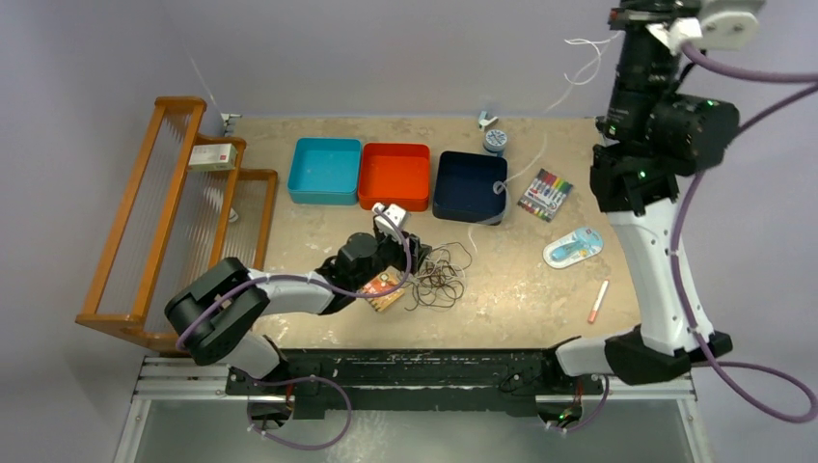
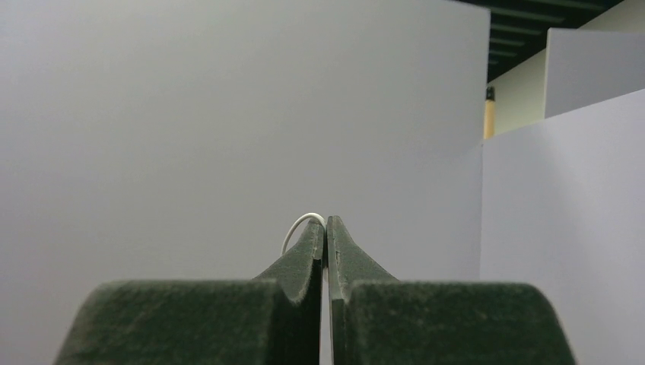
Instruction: Untangle the cables
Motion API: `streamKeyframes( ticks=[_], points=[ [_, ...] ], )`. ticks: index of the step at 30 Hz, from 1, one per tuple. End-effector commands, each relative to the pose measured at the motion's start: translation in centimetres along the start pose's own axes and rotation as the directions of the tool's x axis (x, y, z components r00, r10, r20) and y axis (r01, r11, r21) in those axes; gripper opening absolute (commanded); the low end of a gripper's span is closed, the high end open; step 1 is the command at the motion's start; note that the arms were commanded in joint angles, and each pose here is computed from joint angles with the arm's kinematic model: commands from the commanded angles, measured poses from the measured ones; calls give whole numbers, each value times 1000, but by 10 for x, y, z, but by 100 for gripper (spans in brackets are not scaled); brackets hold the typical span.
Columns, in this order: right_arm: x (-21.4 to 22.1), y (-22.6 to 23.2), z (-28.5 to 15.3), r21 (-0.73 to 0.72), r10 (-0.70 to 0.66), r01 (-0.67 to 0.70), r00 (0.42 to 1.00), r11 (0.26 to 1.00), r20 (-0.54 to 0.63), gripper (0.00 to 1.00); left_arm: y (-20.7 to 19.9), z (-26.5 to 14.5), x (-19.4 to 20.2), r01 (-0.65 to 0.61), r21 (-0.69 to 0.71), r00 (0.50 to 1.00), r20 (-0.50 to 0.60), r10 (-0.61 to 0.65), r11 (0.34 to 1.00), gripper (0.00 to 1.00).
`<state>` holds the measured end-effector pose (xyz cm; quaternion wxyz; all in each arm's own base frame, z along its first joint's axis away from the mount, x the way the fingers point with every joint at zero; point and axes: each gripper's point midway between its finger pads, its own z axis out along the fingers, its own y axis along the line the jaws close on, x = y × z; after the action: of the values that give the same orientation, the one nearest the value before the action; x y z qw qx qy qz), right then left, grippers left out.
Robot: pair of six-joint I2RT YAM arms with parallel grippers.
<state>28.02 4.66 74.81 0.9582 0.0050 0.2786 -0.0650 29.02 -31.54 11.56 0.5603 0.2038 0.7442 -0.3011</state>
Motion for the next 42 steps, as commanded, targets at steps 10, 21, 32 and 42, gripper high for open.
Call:
streamKeyframes(
  ticks=[10, 21, 32, 42],
  points=[
    [110, 55, 30, -96, 64, -83, 981, 992, -181, 0, 30, -6, -28, 86, -248, 994, -40, -99, 965, 73],
    [246, 71, -13, -164, 135, -229, 884, 960, -447, 0, 40, -5, -16, 85, -305, 984, -121, -127, 949, 74],
    [280, 82, -38, -175, 136, -261, 843, 949, -520, 0, 43, 0, -11, 60, -323, 980, -159, -117, 945, 74],
    [241, 80, -27, -198, 164, -289, 860, 937, -483, 0, 53, -2, -11, 49, -371, 979, -168, -119, 927, 74]
  ],
)
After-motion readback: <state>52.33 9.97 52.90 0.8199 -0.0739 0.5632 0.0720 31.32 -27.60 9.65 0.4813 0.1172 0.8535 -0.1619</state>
